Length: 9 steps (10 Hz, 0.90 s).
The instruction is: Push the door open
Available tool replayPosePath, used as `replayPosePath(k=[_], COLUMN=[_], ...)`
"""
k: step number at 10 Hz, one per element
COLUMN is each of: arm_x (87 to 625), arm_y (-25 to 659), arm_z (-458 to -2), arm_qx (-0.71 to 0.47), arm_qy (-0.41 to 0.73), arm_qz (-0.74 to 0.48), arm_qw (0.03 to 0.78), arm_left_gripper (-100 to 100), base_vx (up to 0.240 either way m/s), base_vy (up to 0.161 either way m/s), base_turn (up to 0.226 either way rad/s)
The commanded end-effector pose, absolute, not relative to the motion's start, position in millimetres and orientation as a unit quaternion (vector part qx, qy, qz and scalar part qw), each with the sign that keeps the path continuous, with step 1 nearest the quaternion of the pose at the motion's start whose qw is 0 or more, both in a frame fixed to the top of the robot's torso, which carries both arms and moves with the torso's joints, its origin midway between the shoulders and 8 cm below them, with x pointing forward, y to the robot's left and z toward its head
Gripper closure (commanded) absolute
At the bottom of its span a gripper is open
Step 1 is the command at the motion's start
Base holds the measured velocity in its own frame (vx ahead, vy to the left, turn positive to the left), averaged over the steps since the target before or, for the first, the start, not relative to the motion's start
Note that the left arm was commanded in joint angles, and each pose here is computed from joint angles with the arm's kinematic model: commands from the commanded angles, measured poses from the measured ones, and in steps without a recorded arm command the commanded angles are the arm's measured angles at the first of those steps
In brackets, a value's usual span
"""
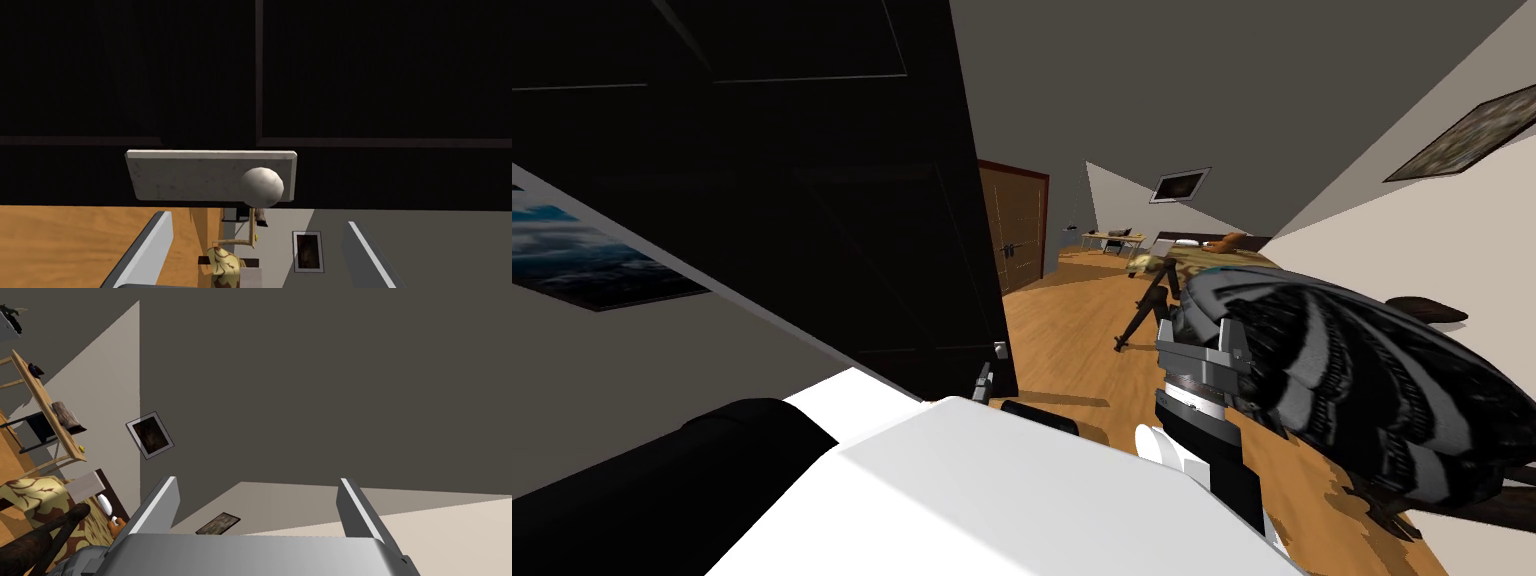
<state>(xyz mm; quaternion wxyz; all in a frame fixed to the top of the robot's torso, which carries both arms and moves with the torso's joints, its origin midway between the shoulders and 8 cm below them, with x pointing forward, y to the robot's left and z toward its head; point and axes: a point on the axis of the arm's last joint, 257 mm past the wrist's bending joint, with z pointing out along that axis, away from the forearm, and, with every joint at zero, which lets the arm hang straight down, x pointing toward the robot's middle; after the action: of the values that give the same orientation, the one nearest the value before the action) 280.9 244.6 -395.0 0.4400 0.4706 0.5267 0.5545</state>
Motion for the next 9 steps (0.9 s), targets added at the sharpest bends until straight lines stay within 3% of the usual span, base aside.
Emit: replayPosePath(k=[1,5,9], arm_x=[271,266,272], arm_y=[238,234,242], arm_z=[-394,-395,-394], arm_qx=[0.465,0.462,0.467], arm_qy=[0.531,0.535,0.529], arm_qz=[0.555,0.557,0.561], arm_qw=[0.439,0.437,0.433], arm_left_gripper=[-100,-100,-100], base_vx=[-0.087,-0.037,0.207], base_vy=[-0.08,-0.048,0.028], base_turn=[0.109,0.046,-0.012])
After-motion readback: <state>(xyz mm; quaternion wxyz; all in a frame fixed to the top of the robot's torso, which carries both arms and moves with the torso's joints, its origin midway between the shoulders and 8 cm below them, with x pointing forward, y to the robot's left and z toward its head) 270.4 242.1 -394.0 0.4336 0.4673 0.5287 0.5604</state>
